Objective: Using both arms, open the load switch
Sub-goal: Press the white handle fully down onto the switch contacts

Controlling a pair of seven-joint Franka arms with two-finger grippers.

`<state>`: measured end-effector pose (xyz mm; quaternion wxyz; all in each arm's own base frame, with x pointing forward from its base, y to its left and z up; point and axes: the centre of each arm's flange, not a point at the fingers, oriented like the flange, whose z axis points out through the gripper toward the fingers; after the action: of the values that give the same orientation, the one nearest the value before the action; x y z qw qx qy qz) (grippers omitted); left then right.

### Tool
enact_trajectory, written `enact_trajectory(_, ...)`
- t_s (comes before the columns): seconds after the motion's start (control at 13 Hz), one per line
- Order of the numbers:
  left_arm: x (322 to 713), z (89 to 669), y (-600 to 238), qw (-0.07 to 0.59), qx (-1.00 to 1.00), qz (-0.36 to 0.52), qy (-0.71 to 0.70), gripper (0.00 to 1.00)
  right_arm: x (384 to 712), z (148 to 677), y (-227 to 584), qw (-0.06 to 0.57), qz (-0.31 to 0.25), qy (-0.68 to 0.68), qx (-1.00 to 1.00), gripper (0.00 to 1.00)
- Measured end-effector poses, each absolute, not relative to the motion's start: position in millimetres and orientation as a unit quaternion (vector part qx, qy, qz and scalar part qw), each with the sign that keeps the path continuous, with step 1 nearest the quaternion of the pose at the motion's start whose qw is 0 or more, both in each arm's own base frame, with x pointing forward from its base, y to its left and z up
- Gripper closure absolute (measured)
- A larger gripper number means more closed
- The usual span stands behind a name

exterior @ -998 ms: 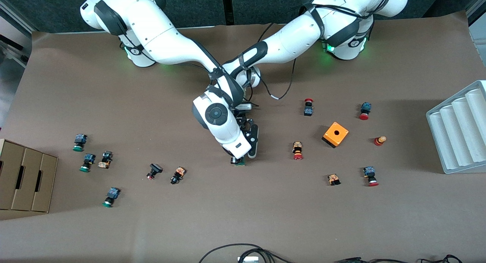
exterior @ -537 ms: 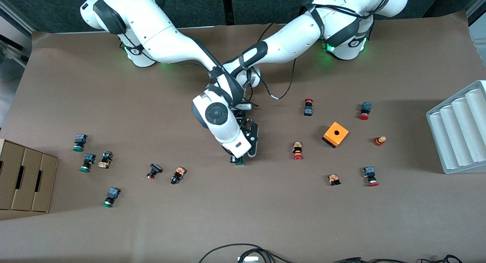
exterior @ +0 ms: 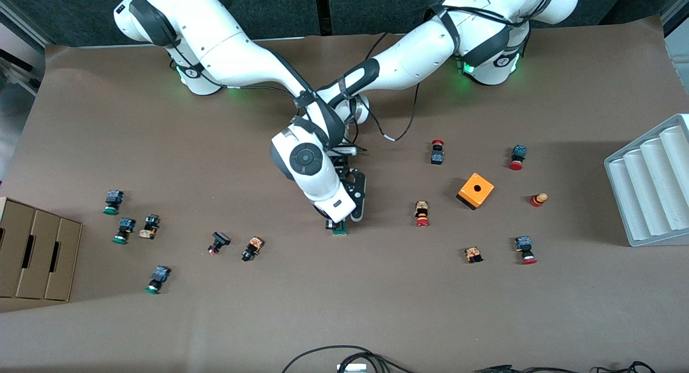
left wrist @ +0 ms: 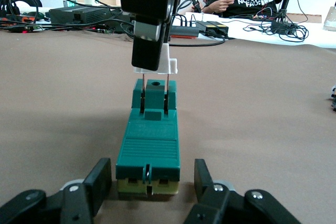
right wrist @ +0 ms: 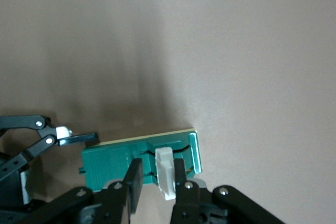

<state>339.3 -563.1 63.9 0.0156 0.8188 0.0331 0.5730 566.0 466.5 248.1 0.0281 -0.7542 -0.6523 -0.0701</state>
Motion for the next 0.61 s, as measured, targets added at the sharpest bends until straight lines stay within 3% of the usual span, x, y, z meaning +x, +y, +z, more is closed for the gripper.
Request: enact_trajectory(0.61, 339.3, 63.9, -563.1, 0.016, 0.819, 0.573, 0.033, 0.28, 563.5, 248.5, 468.0, 0.03, -0.066, -0.654, -0.753, 0.69)
